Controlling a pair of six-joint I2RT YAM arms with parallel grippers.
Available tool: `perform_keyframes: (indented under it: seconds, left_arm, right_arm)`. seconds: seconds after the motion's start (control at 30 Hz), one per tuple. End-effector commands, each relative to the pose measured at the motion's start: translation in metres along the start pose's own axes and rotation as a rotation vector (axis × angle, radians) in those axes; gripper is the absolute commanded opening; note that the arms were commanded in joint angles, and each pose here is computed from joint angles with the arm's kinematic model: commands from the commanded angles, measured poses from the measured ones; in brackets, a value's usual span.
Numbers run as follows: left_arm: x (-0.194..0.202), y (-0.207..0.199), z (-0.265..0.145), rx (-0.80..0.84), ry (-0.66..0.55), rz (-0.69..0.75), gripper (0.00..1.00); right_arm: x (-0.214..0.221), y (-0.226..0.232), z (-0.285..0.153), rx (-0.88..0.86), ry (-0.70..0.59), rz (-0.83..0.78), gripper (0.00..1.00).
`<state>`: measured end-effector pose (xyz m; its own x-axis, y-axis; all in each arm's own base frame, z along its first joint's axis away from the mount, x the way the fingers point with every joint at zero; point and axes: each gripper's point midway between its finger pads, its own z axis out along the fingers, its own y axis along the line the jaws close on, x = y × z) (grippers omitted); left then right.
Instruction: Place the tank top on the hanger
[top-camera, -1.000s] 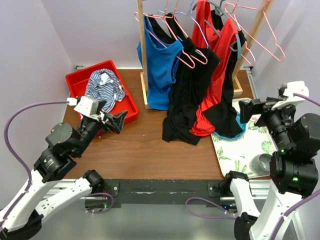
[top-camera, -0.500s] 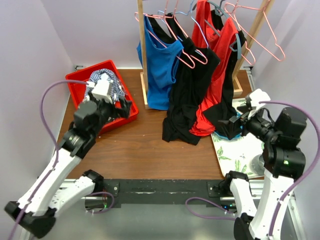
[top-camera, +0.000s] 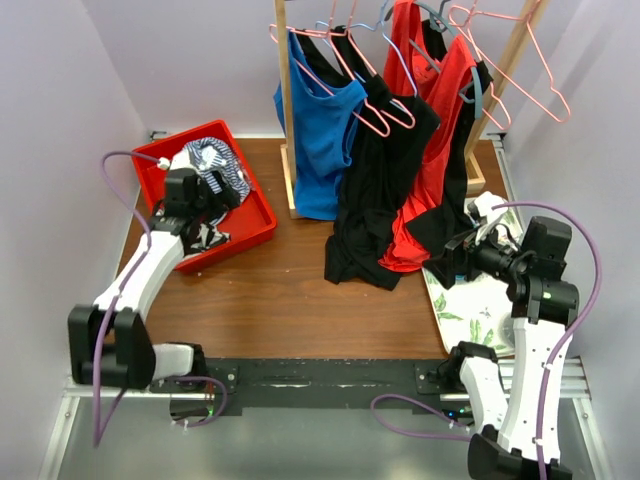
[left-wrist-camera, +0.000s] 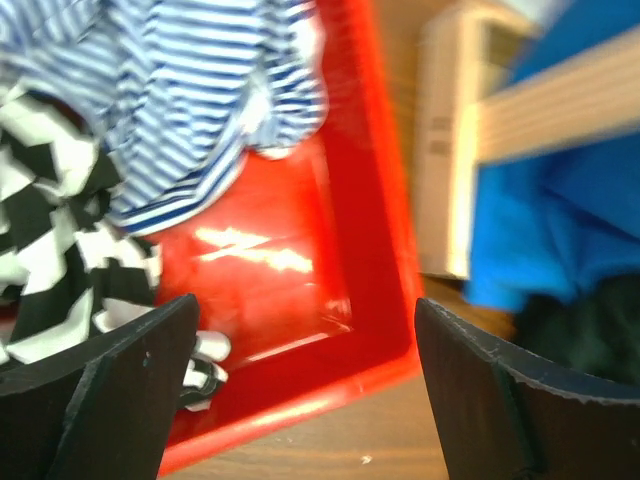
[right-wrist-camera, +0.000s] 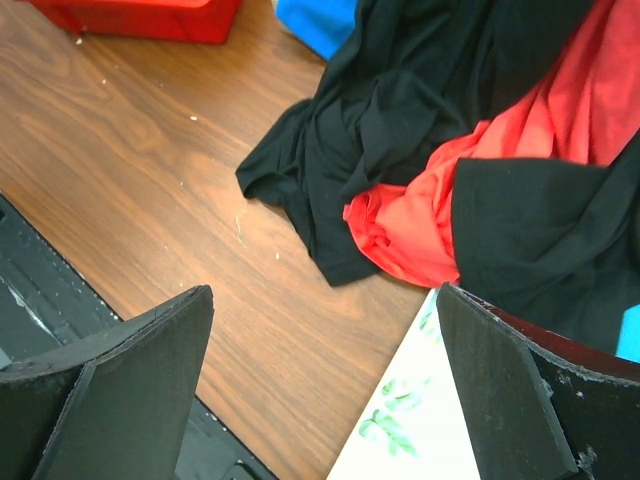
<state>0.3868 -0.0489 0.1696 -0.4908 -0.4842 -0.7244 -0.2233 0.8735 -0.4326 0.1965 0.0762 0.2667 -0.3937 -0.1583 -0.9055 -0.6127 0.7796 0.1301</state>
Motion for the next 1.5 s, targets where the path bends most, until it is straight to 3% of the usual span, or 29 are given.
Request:
perform_keyframes:
  seconds: [0.0, 0.13, 0.27, 0.4, 0.5, 0.57, 0.63, 0.7, 0.73, 0.8, 0.93, 1.0, 1.23, 1.47]
  left_arm:
    - [-0.032, 0.029, 0.014, -0.277, -0.059, -0.142, 0.89]
    - [-0.018, 0.059, 0.012, -0.447, -0.030, -0.152, 0.82]
    - [-0.013, 0.073, 0.002, -0.496, -0.062, -0.166, 0.78]
    - [0.003, 0.083, 0.009, -0.550, 0.000, -0.169, 0.74]
    - [0.023, 0.093, 0.021, -0.615, 0.082, -0.176, 0.60]
    - [0.034, 0.095, 0.028, -0.630, 0.132, -0.173, 0.44]
    - [0.033, 0.095, 0.028, -0.630, 0.132, -0.180, 0.24]
    - [0.016, 0.087, 0.020, -0.603, 0.079, -0.180, 0.19]
    - [0.005, 0.083, 0.014, -0.586, 0.043, -0.179, 0.10]
    - [-0.038, 0.060, -0.012, -0.473, -0.106, -0.181, 0.00]
    - [-0.128, -0.015, -0.094, -0.073, -0.442, -0.145, 0.00]
    - [-0.155, -0.057, -0.126, 0.131, -0.535, -0.094, 0.00]
    - [-0.183, -0.171, -0.214, 0.650, -0.576, 0.146, 0.00]
    - [-0.159, -0.251, -0.296, 1.058, -0.533, 0.279, 0.00]
  right_arm:
    - [-0.007, -0.004, 0.006, -0.010, -0.047, -0.036, 0.99]
    - [-0.003, -0.008, 0.007, 0.008, -0.037, -0.035, 0.98]
    - [-0.001, -0.012, 0.010, 0.019, -0.035, -0.030, 0.99]
    - [-0.002, -0.014, 0.009, 0.027, -0.036, -0.028, 0.99]
    - [-0.005, -0.013, 0.007, 0.030, -0.039, -0.033, 0.99]
    - [-0.007, -0.012, 0.005, 0.033, -0.038, -0.034, 0.99]
    - [-0.008, -0.012, 0.004, 0.036, -0.037, -0.040, 0.99]
    - [-0.010, -0.010, 0.002, 0.039, -0.034, -0.047, 0.98]
    - [-0.010, -0.010, 0.001, 0.040, -0.033, -0.047, 0.99]
    - [-0.012, -0.010, 0.000, 0.041, -0.035, -0.049, 0.99]
    - [-0.017, -0.011, 0.001, 0.040, -0.049, -0.050, 0.99]
    - [-0.019, -0.011, 0.001, 0.040, -0.053, -0.043, 0.98]
    - [-0.024, -0.008, -0.004, 0.043, -0.053, -0.058, 0.99]
    - [-0.027, -0.004, -0.008, 0.035, -0.055, -0.092, 0.99]
